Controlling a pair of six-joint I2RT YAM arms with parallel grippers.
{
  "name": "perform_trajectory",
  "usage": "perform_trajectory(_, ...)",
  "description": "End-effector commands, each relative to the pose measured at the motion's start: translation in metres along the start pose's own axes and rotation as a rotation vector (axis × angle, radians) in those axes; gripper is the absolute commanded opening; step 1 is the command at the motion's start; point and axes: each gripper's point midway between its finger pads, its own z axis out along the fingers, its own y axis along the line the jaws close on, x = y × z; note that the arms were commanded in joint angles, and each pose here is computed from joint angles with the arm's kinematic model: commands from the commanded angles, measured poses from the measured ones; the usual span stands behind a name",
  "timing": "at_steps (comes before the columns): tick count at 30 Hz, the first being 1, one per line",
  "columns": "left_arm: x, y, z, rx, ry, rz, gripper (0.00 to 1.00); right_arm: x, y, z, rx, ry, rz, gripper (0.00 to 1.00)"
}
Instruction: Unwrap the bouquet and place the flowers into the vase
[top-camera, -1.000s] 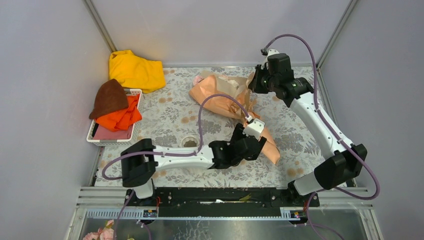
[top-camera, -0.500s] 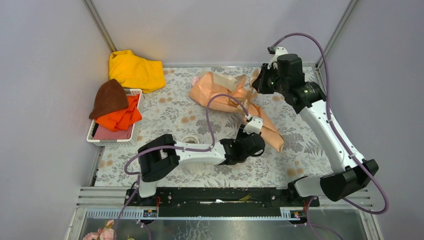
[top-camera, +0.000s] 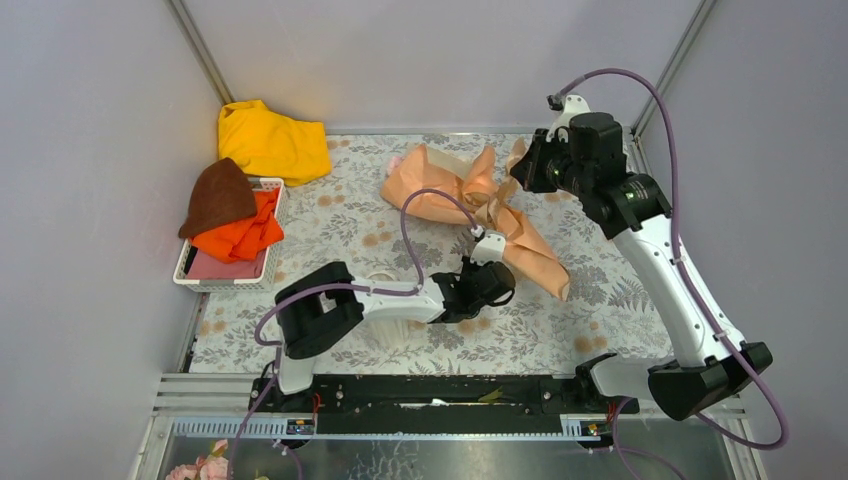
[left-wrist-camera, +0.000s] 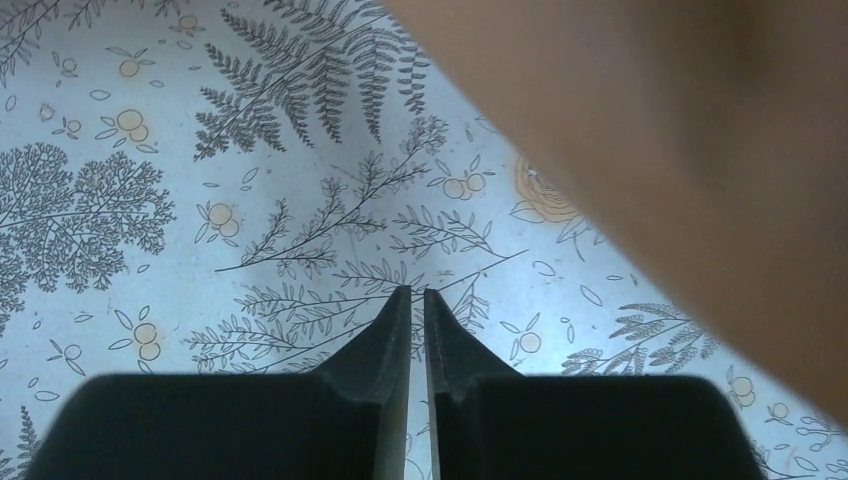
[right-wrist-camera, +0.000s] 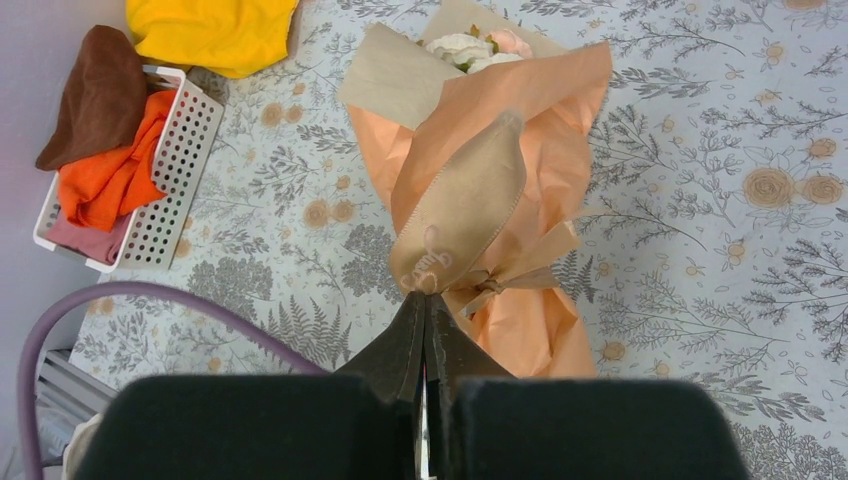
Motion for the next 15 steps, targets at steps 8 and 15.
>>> perform_trajectory(8, -0.085, 0.000, -0.065, 0.104, -0.196, -0.186, 0.24, -0.001, 0.014, -0.011, -0.076, -0.041, -0.018, 0.00)
perform_trajectory(15, -0.117, -0.007, -0.106, 0.332, -0.381, -0.274, 0.48, 0.007, 0.014, -0.004, -0.091, -0.022, -0.015, 0.00)
